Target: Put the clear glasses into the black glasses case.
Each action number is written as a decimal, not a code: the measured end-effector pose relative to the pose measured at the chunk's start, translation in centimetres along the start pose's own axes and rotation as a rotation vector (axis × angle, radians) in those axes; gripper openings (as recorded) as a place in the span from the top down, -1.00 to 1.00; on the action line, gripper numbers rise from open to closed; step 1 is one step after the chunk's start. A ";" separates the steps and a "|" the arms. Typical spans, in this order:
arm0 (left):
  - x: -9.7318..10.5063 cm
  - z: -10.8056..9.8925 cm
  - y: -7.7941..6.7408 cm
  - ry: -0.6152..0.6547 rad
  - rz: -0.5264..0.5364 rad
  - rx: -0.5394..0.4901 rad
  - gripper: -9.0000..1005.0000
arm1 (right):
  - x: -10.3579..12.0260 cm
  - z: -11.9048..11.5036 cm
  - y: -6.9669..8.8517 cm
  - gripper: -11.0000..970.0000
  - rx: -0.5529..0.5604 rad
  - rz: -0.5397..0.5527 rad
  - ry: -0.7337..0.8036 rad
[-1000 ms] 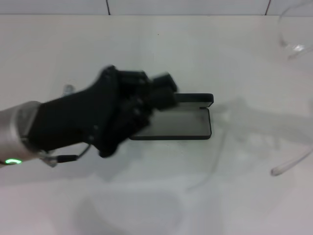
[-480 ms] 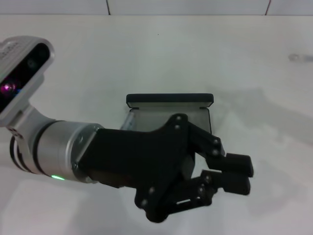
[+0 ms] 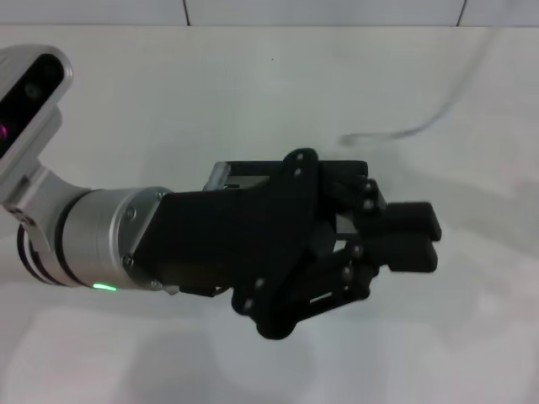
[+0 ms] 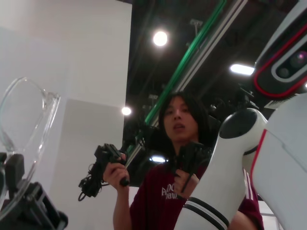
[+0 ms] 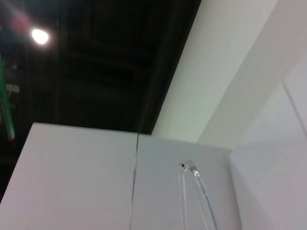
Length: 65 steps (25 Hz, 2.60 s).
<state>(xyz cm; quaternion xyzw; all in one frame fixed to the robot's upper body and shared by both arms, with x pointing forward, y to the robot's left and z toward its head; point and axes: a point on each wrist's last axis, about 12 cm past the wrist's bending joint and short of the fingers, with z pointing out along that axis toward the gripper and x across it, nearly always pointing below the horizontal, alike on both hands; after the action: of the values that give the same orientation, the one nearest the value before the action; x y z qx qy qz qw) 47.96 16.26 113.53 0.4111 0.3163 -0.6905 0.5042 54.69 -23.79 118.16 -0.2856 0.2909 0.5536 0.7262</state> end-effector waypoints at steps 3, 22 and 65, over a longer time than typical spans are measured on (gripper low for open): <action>-0.1 0.2 0.1 -0.012 0.005 -0.003 0.76 | 0.9 0.9 -0.2 0.84 -0.009 0.008 0.015; -0.6 0.1 0.2 -0.105 0.028 -0.054 0.76 | 3.1 1.6 -0.4 0.84 -0.017 0.062 0.164; -0.5 -2.4 1.0 -0.176 0.032 -0.310 0.76 | 5.1 2.3 0.2 0.84 -0.079 0.090 0.314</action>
<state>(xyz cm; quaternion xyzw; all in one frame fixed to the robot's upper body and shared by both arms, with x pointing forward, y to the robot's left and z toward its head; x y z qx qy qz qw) 49.58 18.17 112.83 0.2714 0.3672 -0.6585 0.5982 55.88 -18.82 115.85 -0.3834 0.3915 0.5452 0.6344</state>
